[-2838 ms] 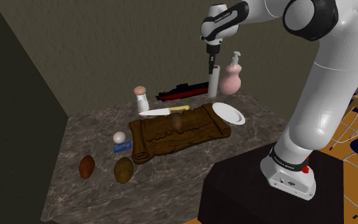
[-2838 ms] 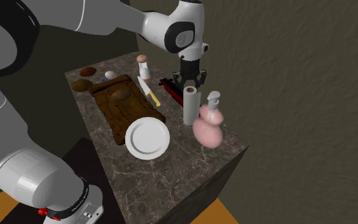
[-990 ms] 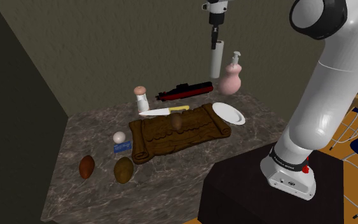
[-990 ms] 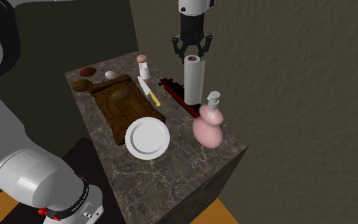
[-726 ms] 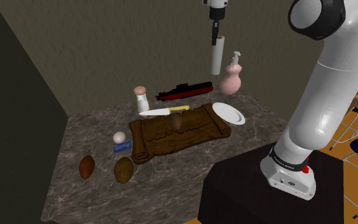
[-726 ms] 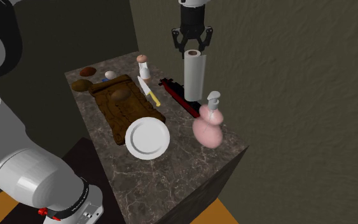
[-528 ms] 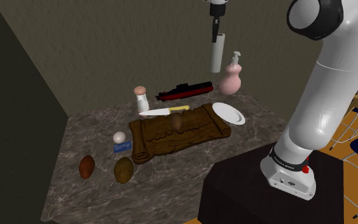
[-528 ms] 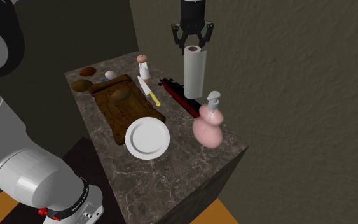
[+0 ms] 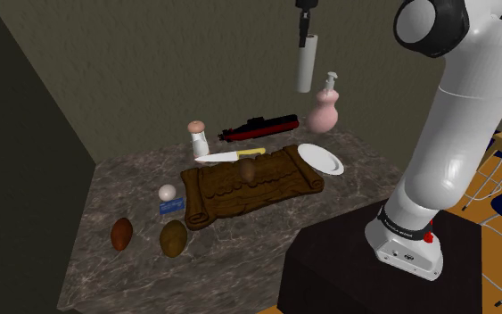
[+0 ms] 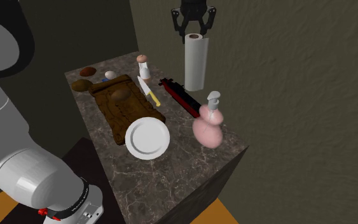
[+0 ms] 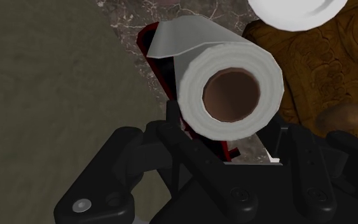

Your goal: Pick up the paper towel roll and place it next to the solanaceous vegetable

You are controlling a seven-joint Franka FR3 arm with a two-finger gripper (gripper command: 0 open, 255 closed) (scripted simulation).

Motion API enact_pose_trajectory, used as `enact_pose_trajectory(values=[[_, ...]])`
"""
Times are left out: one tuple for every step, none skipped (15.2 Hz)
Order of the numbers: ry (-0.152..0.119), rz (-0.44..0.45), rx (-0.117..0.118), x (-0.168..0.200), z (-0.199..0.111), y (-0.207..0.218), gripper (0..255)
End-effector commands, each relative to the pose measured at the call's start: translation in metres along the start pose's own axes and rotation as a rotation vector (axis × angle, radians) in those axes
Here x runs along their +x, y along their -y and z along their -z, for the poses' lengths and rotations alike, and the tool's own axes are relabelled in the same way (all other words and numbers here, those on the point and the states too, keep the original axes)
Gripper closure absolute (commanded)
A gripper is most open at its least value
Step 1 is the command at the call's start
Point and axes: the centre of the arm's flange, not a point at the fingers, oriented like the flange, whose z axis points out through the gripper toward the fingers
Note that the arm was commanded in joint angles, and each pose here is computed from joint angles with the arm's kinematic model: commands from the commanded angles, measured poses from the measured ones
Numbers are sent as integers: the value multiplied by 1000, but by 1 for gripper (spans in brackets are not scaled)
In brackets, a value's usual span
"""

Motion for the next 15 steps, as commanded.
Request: enact_pose_trajectory(values=[[0, 0, 0, 0, 10, 0, 255], [0, 0, 0, 0, 16, 0, 255], [0, 0, 0, 0, 21, -1, 255], [0, 0, 0, 0, 26, -1, 255], [0, 0, 0, 0, 31, -1, 255], [0, 0, 0, 0, 37, -1, 255], [0, 0, 0, 0, 42, -1, 255], [0, 0, 0, 0, 46, -1, 255], [0, 0, 0, 3, 46, 11, 255], [0, 0, 0, 7, 47, 24, 255], [0, 0, 0, 10, 47, 37, 255], [0, 0, 0, 13, 48, 50, 255], [0, 0, 0, 16, 48, 63, 255], [0, 0, 0, 19, 49, 75, 255], [0, 0, 0, 23, 49, 88, 255]])
